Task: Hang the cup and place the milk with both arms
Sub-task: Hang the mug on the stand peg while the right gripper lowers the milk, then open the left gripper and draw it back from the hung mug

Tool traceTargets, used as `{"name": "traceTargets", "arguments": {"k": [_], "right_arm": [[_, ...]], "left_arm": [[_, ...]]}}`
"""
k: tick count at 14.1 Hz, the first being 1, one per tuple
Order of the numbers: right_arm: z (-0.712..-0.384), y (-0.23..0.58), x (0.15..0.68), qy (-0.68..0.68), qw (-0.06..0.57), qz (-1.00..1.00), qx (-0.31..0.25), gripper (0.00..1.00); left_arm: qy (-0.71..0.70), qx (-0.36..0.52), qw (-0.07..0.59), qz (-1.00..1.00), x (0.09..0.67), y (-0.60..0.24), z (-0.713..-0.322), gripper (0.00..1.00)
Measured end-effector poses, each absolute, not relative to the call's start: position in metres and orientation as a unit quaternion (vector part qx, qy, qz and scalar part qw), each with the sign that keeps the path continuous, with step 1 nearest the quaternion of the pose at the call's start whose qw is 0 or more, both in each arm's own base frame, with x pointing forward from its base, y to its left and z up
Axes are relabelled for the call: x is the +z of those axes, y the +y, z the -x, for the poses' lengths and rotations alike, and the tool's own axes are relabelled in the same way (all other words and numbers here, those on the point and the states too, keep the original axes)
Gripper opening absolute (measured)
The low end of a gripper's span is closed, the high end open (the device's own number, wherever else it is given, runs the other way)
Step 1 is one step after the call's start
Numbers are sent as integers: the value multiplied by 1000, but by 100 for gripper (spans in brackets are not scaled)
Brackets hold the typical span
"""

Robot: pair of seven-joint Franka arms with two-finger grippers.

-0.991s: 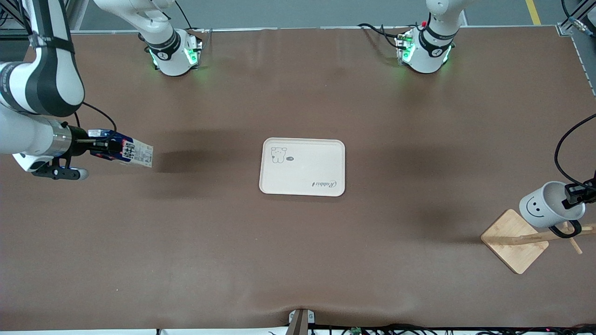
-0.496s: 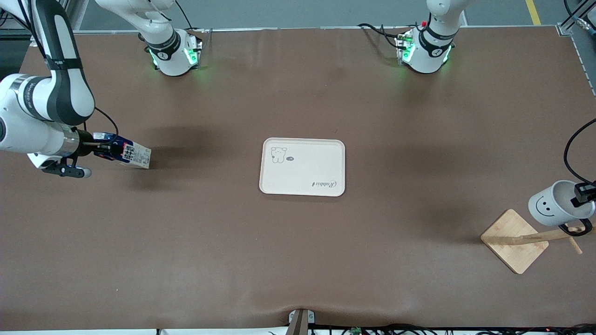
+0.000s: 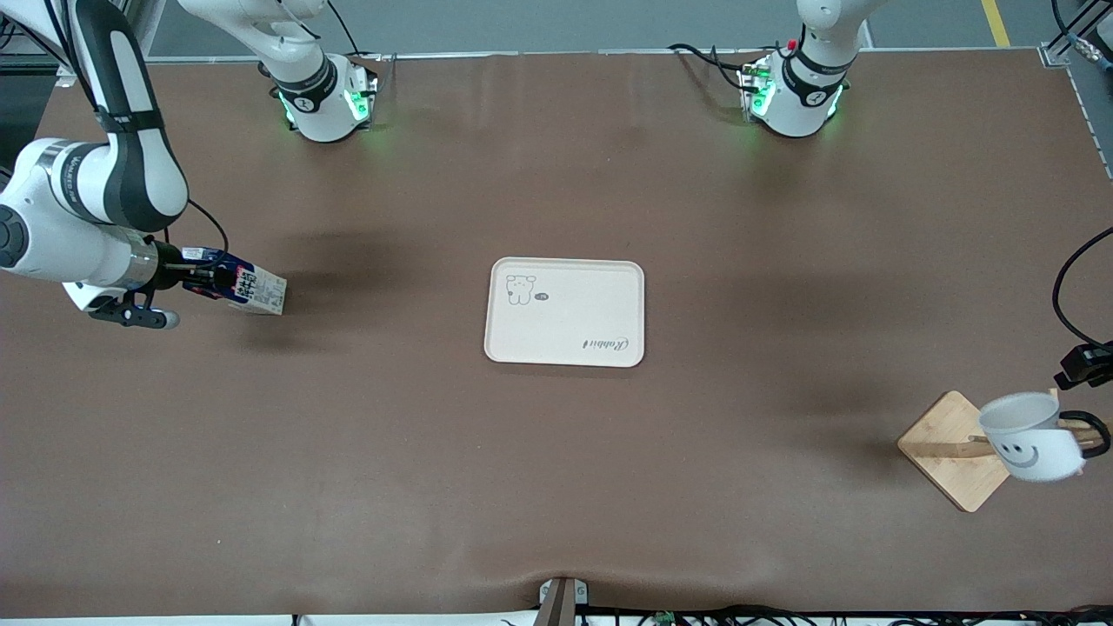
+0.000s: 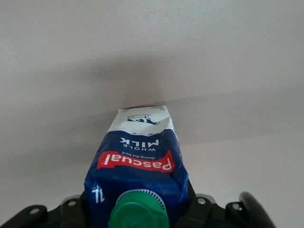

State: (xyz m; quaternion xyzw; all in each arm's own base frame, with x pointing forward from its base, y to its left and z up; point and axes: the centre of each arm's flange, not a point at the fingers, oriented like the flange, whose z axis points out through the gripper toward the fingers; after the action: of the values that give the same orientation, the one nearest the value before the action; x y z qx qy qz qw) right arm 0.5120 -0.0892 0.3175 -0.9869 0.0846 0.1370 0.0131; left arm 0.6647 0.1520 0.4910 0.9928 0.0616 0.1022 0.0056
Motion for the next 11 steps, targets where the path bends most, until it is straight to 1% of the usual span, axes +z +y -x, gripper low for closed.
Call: {"name": "traceTargets", "arguments": {"k": [1,2,3,4,5,11], "right_arm": [[-512,-89,317,84,13,987,137,69],[-512,-89,317,82,13,987,138,74],[-510,-89,315,82,14,987,140,81],[-509,-89,313,81,14,986,142,93],[-507,-89,311,81,14,986,144,99],[-505,-89,308,81,14,986,146,100]], "left_arm": [[69,105,7,-992,494,148,-666,63],[74,108,8,-991,498,144,-666,72],[76,110,10,-991,502,138,-667,81],[77,110,12,-991,508,128,-666,93],[77,105,13,-991,513,118,-664,100],[87,63,1,-994,553,86,-637,100]]}}
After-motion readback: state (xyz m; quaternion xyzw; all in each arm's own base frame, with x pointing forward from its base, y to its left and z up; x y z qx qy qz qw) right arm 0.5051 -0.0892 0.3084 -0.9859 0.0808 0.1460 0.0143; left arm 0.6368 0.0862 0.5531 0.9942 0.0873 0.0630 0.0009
